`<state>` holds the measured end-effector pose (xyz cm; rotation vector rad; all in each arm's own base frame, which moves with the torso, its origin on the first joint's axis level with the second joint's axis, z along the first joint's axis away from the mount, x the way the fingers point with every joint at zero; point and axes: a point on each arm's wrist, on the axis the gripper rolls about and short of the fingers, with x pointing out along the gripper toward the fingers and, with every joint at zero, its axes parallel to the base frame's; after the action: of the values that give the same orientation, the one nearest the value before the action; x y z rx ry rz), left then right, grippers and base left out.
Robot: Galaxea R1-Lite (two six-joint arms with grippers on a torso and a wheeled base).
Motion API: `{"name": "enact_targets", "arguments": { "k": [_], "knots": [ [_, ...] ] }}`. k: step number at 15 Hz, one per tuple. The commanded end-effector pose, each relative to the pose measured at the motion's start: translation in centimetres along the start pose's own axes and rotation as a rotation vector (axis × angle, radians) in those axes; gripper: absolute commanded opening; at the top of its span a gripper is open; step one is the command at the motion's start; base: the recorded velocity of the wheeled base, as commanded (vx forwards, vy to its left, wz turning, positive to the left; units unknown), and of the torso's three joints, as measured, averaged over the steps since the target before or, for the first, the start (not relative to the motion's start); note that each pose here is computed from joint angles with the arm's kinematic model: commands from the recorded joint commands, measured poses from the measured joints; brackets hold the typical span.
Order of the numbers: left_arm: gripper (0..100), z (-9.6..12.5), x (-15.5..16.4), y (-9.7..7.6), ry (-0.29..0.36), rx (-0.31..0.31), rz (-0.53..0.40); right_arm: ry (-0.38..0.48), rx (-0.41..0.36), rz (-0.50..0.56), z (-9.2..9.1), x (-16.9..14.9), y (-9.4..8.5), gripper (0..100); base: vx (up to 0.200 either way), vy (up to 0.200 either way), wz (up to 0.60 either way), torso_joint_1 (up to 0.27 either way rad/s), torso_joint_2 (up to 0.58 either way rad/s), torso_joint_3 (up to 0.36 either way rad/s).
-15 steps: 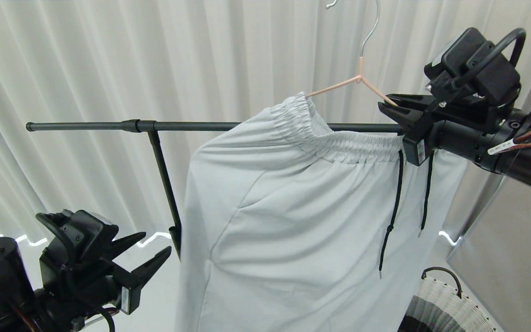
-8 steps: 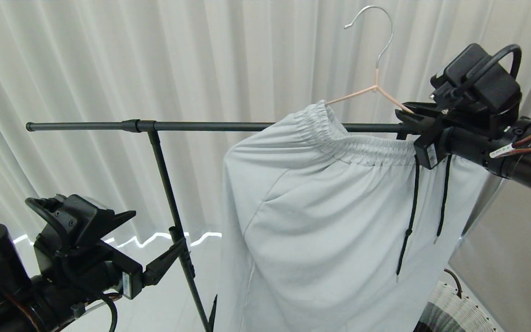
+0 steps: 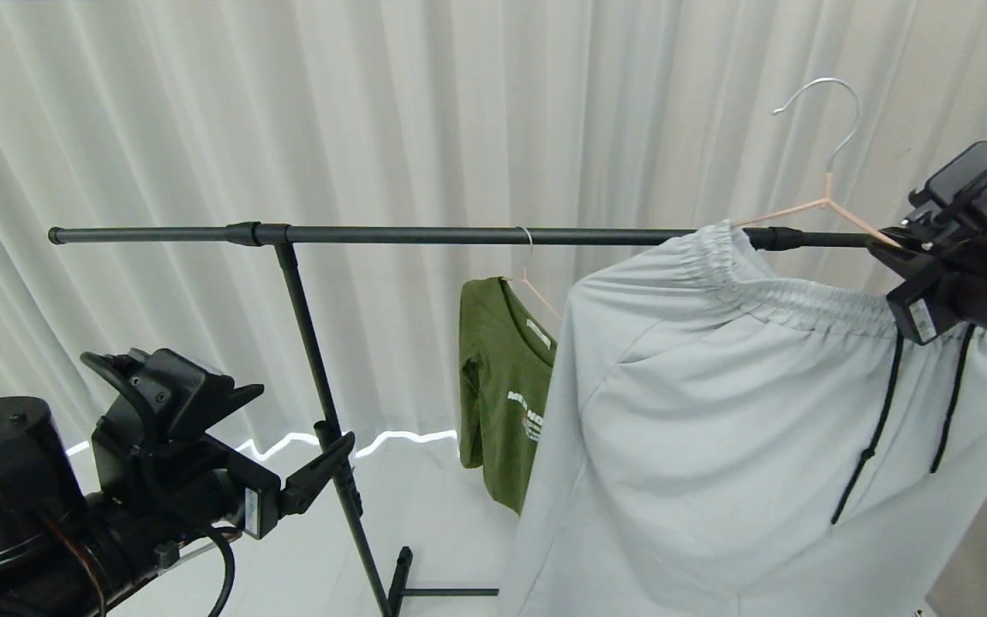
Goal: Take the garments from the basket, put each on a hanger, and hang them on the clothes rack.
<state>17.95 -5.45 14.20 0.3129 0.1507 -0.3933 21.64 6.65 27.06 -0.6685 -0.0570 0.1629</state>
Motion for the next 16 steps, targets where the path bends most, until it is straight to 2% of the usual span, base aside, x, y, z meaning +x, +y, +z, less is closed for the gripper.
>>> {"name": "enact_targets", "arguments": {
  "k": [1, 4, 7, 14, 15, 16],
  "knots": [
    [100, -0.1, 0.3, 0.1, 0.008, -0.002, 0.002, 0.054, -0.017, -0.086, -1.4, -1.3, -1.8, 0, 0.0, 0.0, 0.0, 0.0, 0.0, 0.0],
    [100, -0.4, 0.4, 0.4, 0.024, -0.006, 0.015, 0.117, -0.036, -0.171, -2.8, -2.3, -3.4, 0, 0.0, 0.0, 0.0, 0.0, 0.0, 0.0],
    [100, -0.4, 0.7, 0.4, 0.03, -0.008, 0.018, 0.154, -0.044, -0.248, -3.1, -3.3, -4.5, 0, 0.0, 0.0, 0.0, 0.0, 0.0, 0.0],
    [100, -0.8, 0.3, 0.8, 0.041, -0.02, 0.042, 0.214, -0.067, -0.286, -3.4, -3.4, -4.8, 0, 0.0, 0.0, 0.0, 0.0, 0.0, 0.0],
    [100, -0.8, 0.0, 0.8, 0.035, -0.035, 0.044, 0.22, -0.069, -0.281, -3.6, -3.2, -4.7, 0, 0.0, 0.0, 0.0, 0.0, 0.0, 0.0],
    [100, -0.6, -0.4, 0.8, 0.022, -0.084, 0.045, 0.235, -0.07, -0.276, -3.8, -2.9, -4.6, 0, 0.0, 0.0, 0.0, 0.0, 0.0, 0.0]
  ]
}}
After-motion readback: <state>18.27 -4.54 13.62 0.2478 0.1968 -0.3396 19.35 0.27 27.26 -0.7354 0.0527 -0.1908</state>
